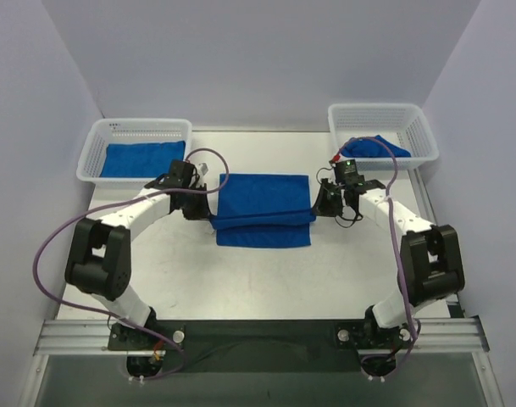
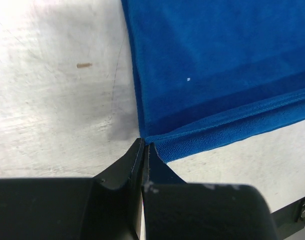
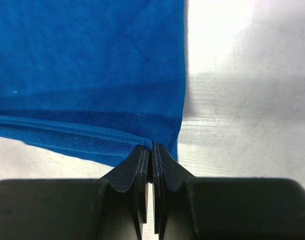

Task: Fold and stack the towels
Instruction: Fold the towel

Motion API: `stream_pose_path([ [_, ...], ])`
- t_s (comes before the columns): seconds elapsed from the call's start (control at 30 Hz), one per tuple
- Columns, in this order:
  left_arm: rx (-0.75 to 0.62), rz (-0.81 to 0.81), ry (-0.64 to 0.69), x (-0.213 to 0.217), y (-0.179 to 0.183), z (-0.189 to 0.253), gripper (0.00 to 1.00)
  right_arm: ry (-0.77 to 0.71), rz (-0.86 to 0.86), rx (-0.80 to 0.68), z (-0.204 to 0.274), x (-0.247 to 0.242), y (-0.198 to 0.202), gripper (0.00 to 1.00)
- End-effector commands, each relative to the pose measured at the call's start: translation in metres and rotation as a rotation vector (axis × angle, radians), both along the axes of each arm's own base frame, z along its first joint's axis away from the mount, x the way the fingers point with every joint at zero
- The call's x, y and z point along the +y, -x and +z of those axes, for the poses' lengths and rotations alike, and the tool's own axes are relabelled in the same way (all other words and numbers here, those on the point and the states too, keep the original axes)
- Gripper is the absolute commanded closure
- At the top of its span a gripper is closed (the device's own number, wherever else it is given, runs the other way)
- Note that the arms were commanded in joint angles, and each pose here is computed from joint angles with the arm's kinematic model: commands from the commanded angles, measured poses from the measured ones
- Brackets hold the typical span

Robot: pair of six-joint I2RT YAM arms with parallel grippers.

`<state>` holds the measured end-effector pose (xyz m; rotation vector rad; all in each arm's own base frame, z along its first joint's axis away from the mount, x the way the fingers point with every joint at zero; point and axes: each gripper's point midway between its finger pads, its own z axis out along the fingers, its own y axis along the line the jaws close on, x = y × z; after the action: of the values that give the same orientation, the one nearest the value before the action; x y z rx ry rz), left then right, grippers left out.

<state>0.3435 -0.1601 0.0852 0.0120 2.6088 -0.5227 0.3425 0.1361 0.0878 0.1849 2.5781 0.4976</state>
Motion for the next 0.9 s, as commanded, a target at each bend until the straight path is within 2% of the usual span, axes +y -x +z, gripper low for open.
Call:
stream_pose_path([
  [0.0,0.033,0.035,-0.034,0.011,-0.001,-0.028,1.0,0.097,-0.046,0.08,-0.037,-0.023,0.009,1.0],
  [0.13,0.045,0.024,-0.031,0.004,0.008,-0.038,1.0,0.091,-0.028,0.114,-0.053,-0.021,0.016,1.0],
  [0.23,0.059,0.012,-0.036,0.0,0.016,-0.042,0.95,0.099,-0.02,0.143,-0.063,-0.021,0.024,1.0],
  [0.3,0.072,0.01,-0.035,-0.001,0.023,-0.047,0.92,0.098,-0.015,0.154,-0.067,-0.02,0.029,0.95],
  [0.33,0.079,0.002,-0.031,-0.003,0.026,-0.047,0.87,0.096,-0.013,0.158,-0.068,-0.021,0.03,0.88],
  [0.37,0.088,-0.001,-0.034,-0.004,0.031,-0.049,0.81,0.091,-0.008,0.164,-0.069,-0.019,0.032,0.74],
  [0.4,0.103,0.002,-0.032,-0.004,0.036,-0.051,0.75,0.09,-0.002,0.157,-0.067,-0.018,0.033,0.67],
  [0.43,0.097,0.001,-0.025,-0.004,0.039,-0.047,0.7,0.089,0.001,0.162,-0.068,-0.019,0.036,0.61],
  [0.47,0.095,0.002,-0.022,-0.004,0.042,-0.044,0.56,0.088,0.003,0.159,-0.066,-0.019,0.037,0.54],
  [0.53,0.079,0.008,-0.005,-0.004,0.052,-0.035,0.46,0.082,0.011,0.135,-0.057,-0.018,0.04,0.48],
  [0.67,0.026,0.0,0.03,-0.005,0.07,-0.008,0.24,0.081,0.033,0.077,-0.032,-0.018,0.047,0.46],
  [0.8,-0.076,0.016,0.072,-0.006,0.071,0.025,0.24,0.071,0.072,-0.013,-0.001,-0.008,0.041,0.46],
  [0.87,-0.113,0.015,0.08,-0.01,0.063,0.038,0.25,0.068,0.095,-0.041,0.009,0.001,0.032,0.5],
])
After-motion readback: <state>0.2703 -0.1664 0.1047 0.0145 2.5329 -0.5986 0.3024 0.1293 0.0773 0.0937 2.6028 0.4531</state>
